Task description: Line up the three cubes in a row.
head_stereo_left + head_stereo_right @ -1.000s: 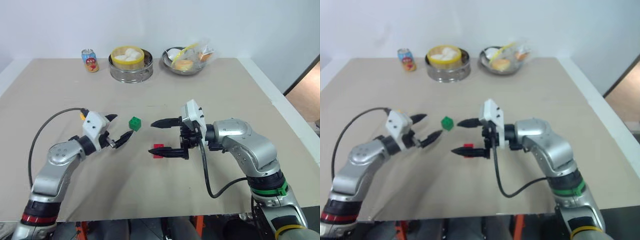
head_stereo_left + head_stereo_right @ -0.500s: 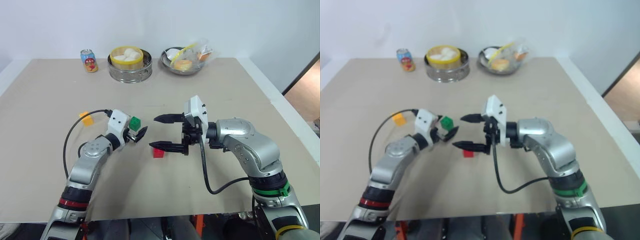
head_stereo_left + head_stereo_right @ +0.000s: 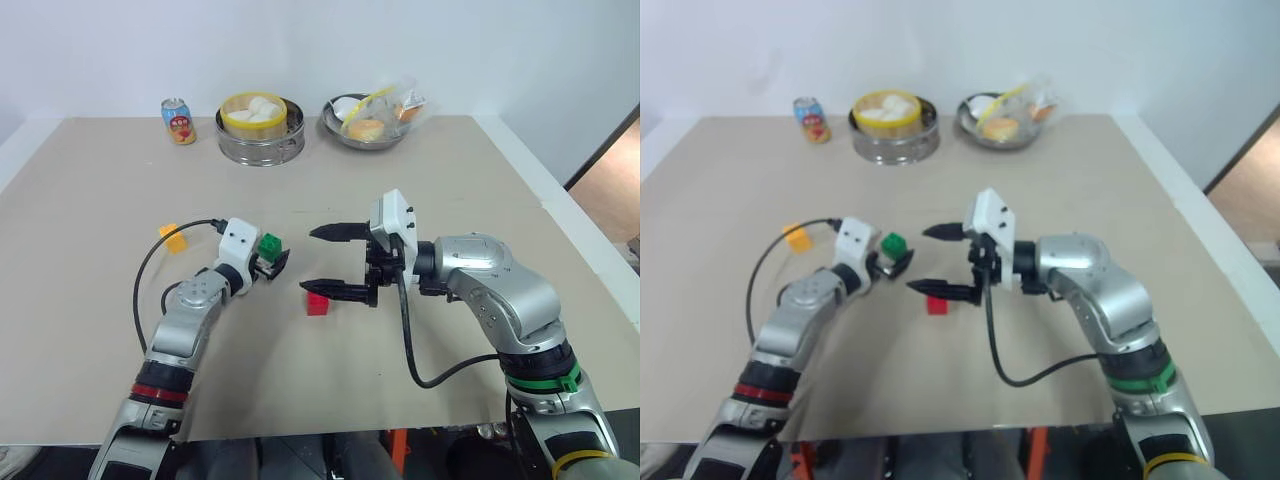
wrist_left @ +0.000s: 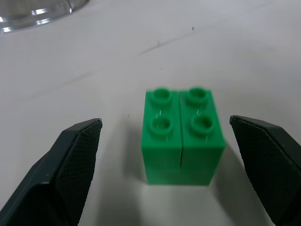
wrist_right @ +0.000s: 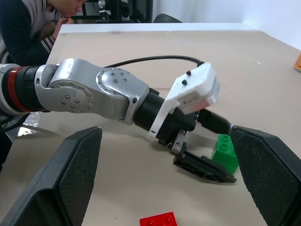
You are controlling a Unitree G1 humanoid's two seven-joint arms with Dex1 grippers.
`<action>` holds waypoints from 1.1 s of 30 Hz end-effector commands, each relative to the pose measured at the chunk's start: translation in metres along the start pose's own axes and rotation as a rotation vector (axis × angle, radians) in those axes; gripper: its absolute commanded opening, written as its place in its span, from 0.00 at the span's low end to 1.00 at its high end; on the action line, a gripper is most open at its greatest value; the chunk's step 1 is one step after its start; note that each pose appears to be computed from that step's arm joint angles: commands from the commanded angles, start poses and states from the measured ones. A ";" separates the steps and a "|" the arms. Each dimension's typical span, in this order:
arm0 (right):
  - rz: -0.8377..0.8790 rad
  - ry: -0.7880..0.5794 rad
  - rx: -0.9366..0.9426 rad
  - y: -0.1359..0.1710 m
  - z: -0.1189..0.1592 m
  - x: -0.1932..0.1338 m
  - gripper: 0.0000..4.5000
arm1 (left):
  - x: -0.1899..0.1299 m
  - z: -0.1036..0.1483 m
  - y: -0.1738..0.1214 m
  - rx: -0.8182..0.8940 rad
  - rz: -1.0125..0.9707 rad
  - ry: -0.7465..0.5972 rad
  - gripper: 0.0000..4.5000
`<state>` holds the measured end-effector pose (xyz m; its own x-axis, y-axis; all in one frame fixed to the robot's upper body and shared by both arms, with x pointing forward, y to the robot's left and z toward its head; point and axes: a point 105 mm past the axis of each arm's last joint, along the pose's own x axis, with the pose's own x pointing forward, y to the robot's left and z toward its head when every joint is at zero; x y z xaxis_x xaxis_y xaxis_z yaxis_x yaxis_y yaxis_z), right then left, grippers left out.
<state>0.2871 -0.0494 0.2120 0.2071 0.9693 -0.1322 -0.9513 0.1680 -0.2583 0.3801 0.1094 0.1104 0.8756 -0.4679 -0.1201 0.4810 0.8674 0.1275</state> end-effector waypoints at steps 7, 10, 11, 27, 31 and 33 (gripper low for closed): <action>0.000 -0.008 -0.067 -0.001 0.008 0.001 1.00 | 0.007 0.017 0.006 -0.015 0.016 -0.056 0.43; -0.004 -0.006 -0.082 -0.001 0.007 0.001 1.00 | 0.007 0.018 0.008 -0.016 0.017 -0.058 0.30; -0.003 -0.006 -0.085 -0.001 0.007 0.001 1.00 | 0.007 0.019 0.008 -0.019 0.012 -0.063 0.30; 0.146 0.121 -0.088 0.014 -0.014 -0.009 1.00 | -0.095 0.031 0.006 0.248 -0.562 -0.113 0.30; 0.144 0.136 -0.088 0.012 -0.018 -0.011 1.00 | -0.103 0.029 0.001 0.269 -0.654 -0.090 0.30; 0.143 0.142 -0.088 0.011 -0.019 -0.012 1.00 | -0.103 0.024 -0.002 0.294 -0.700 -0.065 0.30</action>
<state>0.2797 -0.0629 0.1853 0.1101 0.9442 -0.3106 -0.9612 0.0216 -0.2750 0.2926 0.1543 0.1398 0.3870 -0.8974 -0.2120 0.9068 0.3287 0.2639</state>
